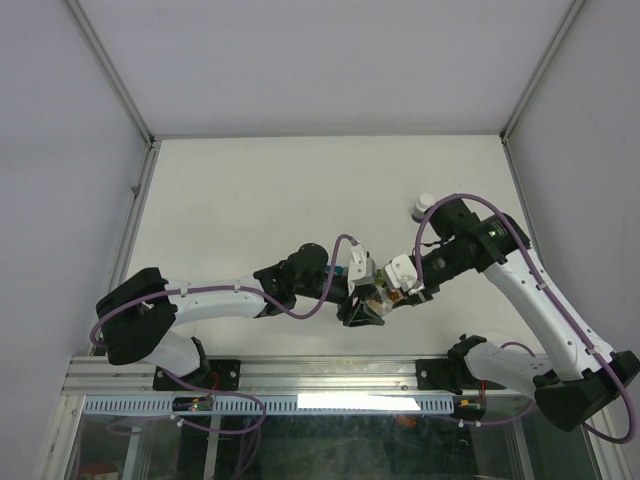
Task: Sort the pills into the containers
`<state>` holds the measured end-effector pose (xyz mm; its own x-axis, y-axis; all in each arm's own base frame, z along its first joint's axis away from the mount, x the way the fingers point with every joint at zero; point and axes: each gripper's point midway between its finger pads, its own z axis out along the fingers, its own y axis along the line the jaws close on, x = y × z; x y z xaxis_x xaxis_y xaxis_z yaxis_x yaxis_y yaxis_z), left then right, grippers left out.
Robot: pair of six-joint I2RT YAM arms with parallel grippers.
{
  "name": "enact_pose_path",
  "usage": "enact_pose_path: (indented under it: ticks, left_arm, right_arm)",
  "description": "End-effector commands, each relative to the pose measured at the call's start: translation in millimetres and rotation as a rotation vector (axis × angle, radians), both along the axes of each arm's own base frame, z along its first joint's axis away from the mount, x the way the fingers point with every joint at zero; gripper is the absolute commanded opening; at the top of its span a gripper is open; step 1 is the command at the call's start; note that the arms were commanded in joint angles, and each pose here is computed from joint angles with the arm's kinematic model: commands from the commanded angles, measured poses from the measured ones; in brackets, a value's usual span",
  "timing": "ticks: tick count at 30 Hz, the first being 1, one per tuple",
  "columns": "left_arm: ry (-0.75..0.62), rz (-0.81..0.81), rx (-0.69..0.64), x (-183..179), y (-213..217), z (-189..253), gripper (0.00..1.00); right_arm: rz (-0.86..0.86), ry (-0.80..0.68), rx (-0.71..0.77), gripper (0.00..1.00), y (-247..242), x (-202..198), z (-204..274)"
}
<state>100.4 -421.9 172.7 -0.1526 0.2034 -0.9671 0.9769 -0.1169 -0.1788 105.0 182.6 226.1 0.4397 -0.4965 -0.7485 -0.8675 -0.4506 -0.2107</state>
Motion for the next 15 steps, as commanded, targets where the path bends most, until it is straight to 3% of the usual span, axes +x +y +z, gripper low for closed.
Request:
enact_pose_path:
  ticks: [1,8,10,15]
  left_arm:
    - [0.008,-0.035,-0.022,-9,7,5,0.00]
    - [0.008,-0.020,-0.039,-8,8,6,0.00]
    - [0.008,-0.015,-0.047,-7,8,7,0.00]
    - [0.008,0.007,-0.070,-4,7,11,0.00]
  right_arm:
    - [-0.063,0.011,0.068,0.00,10,14,8]
    - [-0.101,0.077,0.084,0.01,13,22,4]
    - [-0.150,0.096,0.067,0.10,14,28,-1]
    - [-0.217,0.106,0.047,0.43,11,31,-11]
